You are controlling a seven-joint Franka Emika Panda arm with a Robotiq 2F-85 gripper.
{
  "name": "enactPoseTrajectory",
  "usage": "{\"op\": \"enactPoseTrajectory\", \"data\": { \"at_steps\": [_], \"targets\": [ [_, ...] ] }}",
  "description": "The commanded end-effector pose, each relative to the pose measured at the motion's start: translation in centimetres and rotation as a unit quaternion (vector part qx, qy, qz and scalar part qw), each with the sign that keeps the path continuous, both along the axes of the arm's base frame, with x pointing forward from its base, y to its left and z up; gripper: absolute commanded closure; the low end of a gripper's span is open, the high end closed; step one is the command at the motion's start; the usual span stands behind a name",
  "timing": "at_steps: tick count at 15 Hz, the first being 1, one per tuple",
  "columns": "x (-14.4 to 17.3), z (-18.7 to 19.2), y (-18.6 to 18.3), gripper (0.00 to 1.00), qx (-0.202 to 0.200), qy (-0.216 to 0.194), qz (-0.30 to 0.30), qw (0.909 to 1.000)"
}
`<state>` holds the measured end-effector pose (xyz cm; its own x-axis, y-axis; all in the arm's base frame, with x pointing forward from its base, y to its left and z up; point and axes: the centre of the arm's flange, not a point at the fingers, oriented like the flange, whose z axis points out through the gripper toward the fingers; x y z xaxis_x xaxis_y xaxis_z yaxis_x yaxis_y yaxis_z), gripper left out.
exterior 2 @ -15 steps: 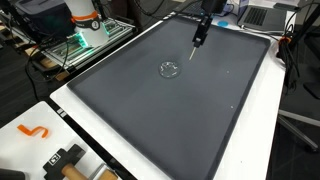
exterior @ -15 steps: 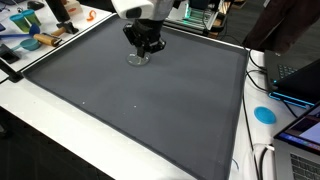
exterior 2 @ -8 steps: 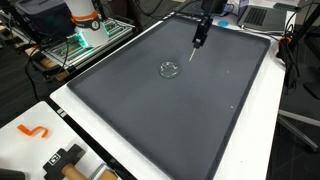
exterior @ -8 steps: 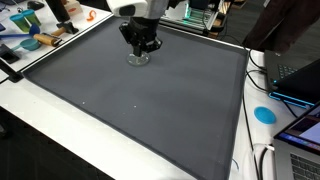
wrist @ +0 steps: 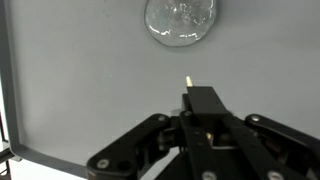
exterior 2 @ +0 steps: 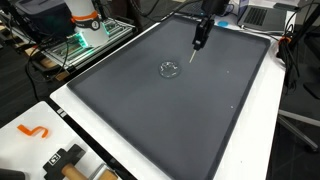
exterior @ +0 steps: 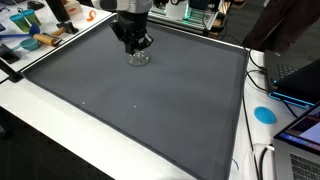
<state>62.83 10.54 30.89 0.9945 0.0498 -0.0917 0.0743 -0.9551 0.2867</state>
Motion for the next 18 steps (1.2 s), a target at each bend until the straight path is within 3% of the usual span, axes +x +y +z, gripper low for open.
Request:
{"op": "enactPoseTrajectory", "data": {
  "at_steps": [1,11,18],
  "targets": [
    [0.2,0.6,-1.9,0.97,0.036,0.015,-0.017,0.9991],
    [-0.3,1.7,-8.6,0.97,0.134,0.020,-0.029,0.9904],
    [-1.8,1.5,-13.4,0.97,0.229,0.019,-0.026,0.9728]
  ]
}}
